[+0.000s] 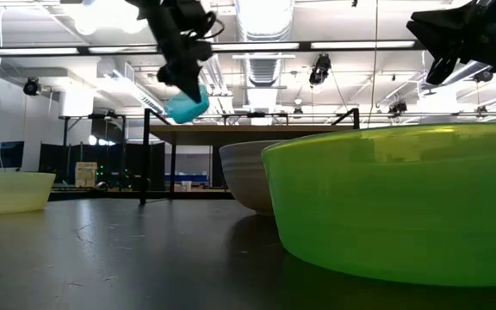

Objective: Place and stack bowls onto a shelf
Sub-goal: Put the small blue bowl on the shelf

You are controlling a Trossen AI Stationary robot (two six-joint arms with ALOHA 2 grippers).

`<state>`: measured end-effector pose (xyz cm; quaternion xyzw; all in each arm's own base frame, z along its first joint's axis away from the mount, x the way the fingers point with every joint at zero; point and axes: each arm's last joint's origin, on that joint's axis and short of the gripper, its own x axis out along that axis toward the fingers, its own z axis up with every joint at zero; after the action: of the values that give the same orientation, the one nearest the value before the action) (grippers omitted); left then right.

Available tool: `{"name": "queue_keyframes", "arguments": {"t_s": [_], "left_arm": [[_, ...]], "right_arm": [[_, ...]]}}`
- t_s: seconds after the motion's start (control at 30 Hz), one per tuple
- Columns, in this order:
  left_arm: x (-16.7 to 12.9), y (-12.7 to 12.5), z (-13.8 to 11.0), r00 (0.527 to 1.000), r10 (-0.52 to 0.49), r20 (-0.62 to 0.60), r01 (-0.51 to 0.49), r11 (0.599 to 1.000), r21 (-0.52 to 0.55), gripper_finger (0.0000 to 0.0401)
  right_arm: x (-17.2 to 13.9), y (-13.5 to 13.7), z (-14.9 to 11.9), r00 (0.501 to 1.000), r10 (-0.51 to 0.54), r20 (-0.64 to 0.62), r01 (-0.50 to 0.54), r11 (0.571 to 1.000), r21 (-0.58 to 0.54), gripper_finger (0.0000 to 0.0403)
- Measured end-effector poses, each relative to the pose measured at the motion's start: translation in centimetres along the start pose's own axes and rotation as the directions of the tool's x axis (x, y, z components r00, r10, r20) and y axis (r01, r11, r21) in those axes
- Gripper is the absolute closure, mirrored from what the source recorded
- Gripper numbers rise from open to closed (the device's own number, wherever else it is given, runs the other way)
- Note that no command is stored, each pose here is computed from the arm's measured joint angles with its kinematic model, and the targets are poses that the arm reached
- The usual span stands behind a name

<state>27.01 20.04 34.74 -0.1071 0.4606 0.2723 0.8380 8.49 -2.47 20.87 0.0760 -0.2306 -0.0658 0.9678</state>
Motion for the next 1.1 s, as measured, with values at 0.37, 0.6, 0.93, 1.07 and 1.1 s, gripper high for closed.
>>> {"name": "queue_keyframes", "arguments": {"t_s": [0.37,0.6,0.93,1.07,1.1], "left_arm": [[0.7,-5.9,-0.7,0.996,-0.091,-0.027,0.094,0.975,0.199,0.0401],[2.3,-6.2,-0.5,0.996,-0.087,-0.038,0.092,0.978,0.189,0.0401],[5.7,-7.2,-0.6,0.990,-0.085,-0.115,0.107,0.973,0.204,0.0401],[6.2,-7.2,-0.5,0.989,-0.082,-0.122,0.105,0.975,0.197,0.0400],[6.1,-7.2,-0.5,0.989,-0.082,-0.120,0.104,0.976,0.189,0.0400]], "right_arm": [[0.0,0.0,0.0,1.000,0.000,0.000,0.000,1.000,0.000,0.0337],[0.0,0.0,0.0,1.000,0.000,0.000,0.000,1.000,0.000,0.0337],[0.0,0.0,0.0,1.000,0.000,0.000,0.000,1.000,0.000,0.0337],[0.0,0.0,0.0,1.000,0.000,0.000,0.000,1.000,0.000,0.0337],[0.0,0.0,0.0,1.000,0.000,0.000,0.000,1.000,0.000,0.0337]]}}
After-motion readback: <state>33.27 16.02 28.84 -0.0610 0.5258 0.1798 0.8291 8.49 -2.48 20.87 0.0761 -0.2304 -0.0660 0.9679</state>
